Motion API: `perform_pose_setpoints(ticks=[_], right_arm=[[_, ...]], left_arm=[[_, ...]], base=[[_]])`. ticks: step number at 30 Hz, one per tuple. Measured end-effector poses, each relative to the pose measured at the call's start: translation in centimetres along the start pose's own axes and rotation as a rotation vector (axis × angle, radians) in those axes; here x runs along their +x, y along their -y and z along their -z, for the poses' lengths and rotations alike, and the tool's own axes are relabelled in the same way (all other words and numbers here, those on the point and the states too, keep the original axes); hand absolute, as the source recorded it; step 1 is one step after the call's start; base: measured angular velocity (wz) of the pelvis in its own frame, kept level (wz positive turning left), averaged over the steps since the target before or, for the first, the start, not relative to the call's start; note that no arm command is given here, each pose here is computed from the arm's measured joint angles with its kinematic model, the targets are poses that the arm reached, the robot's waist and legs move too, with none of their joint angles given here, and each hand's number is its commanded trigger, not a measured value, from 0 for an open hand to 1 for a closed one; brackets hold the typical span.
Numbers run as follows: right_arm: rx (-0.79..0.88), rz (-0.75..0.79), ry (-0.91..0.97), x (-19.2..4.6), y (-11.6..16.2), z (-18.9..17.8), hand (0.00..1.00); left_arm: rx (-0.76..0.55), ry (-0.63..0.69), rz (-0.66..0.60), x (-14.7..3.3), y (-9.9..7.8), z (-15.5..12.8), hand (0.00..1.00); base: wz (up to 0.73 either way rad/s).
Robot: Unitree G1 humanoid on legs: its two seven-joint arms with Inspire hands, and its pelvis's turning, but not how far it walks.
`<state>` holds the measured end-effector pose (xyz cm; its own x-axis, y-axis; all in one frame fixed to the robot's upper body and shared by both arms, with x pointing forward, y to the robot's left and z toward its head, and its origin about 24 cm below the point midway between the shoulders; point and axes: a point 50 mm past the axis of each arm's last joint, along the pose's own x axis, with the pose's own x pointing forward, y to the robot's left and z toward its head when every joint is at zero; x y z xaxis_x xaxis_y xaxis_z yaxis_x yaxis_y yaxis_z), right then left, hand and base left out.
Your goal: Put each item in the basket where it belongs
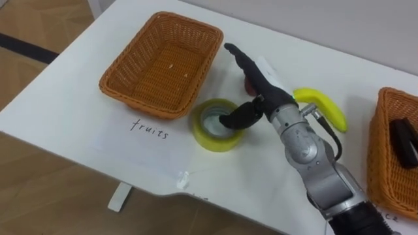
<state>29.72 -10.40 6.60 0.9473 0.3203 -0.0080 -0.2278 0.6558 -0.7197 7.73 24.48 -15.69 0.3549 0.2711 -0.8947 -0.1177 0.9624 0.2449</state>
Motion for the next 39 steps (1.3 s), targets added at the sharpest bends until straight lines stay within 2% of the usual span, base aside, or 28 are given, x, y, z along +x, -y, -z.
perform_pose_setpoints(ticks=[7,39], right_arm=[[-0.041,-0.037,0.054,-0.06,-0.51,-1.28,0.0],[-0.043,-0.115,0.045,-0.13,-0.71,-0.93,0.0]], left_arm=[[0.023,0.004,0.005,0.04,-0.06,-0.19,0.0],[0.025,0.0,0.013,-0.03,-0.11,0.12,0.0]], base=[[0.03],[0.0]])
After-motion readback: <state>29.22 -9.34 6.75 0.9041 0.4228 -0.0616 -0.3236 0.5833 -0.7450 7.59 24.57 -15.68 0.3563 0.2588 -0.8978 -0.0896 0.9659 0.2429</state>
